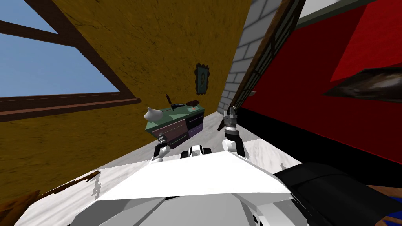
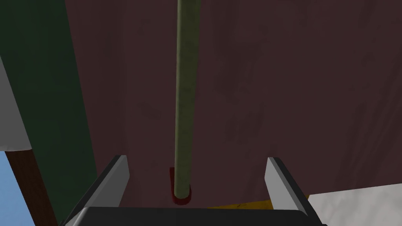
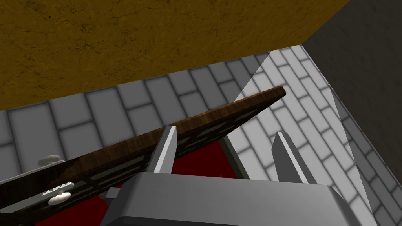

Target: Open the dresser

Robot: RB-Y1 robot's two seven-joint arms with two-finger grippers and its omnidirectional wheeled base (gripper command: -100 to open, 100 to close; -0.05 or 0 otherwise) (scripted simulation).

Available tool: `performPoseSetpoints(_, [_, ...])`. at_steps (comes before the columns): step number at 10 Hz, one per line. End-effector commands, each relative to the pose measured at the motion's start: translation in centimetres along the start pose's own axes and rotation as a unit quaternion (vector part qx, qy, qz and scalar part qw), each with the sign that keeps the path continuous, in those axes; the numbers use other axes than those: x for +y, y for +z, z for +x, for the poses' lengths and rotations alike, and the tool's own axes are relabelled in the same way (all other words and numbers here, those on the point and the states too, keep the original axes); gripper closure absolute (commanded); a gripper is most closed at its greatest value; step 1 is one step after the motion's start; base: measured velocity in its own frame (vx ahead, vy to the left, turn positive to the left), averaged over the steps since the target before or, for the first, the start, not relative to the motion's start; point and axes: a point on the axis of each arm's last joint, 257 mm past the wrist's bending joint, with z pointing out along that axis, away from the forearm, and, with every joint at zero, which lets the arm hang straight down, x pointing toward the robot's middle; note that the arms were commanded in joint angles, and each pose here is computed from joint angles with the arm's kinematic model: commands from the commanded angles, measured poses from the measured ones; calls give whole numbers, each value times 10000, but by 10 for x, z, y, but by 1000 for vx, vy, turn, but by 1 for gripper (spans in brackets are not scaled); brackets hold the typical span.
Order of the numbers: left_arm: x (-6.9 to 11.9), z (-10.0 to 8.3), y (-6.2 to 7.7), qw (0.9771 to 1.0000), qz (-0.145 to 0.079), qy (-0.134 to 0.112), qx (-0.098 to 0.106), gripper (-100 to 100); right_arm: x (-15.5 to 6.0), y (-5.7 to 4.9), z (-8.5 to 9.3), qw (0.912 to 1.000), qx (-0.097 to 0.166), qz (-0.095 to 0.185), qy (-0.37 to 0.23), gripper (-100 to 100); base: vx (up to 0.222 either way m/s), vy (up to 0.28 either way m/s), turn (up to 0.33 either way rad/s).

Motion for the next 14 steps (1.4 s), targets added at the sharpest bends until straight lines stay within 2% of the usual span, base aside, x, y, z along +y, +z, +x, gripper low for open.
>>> performPoseSetpoints(1, [-1,28,-3,9998,25,71,179,-100,0,0,0,10000,1,-1,1,0,33,41,-13])
performPoseSetpoints(2, [-1,28,-3,9998,25,71,179,-100,0,0,0,10000,1,-1,2,0,10,9,-24])
performPoseSetpoints(3, [0,63,-10,9992,11,80,398,-100,0,0,0,10000,1,-1,2,0,37,35,290])
performPoseSetpoints(4, [-8,87,-14,9985,80,9,540,-100,0,0,0,10000,0,-1,1,0,92,67,414])
performPoseSetpoints(5, [-9,99,-17,9980,91,64,620,-100,0,0,0,10000,0,0,0,0,90,66,218])
performPoseSetpoints(6, [-9,87,-15,9984,76,30,552,-100,0,0,0,10000,0,-1,1,0,18,16,34])
performPoseSetpoints(7, [-4,64,-9,9992,53,73,401,100,0,0,0,10000,1,-2,2,0,-55,-40,-275])
performPoseSetpoints(8, [-6,30,-2,9997,85,138,187,100,0,0,0,10000,1,-3,4,0,-105,-88,-411])
performPoseSetpoints(9, [-1,28,-3,9998,25,71,179,100,0,0,0,10000,1,-3,4,0,-82,-59,-207])
performPoseSetpoints(10, [-6,-7,4,9999,71,110,-36,100,0,0,0,10000,1,-2,3,0,-75,-73,-395])
performPoseSetpoints(11, [0,-8,2,10000,9,55,-44,100,0,0,0,10000,1,-3,4,0,-55,-55,-153])
performPoseSetpoints(12, [-4,-43,8,9996,44,42,-262,100,0,0,0,10000,1,-2,3,0,-63,-73,-281])
performPoseSetpoints(13, [0,-44,6,9996,4,27,-267,100,0,0,0,10000,1,-3,4,0,-54,-52,-158])
performPoseSetpoints(14, [-2,-79,9,9988,9,21,-490,100,0,0,0,10000,1,-2,2,0,-53,-70,-288])
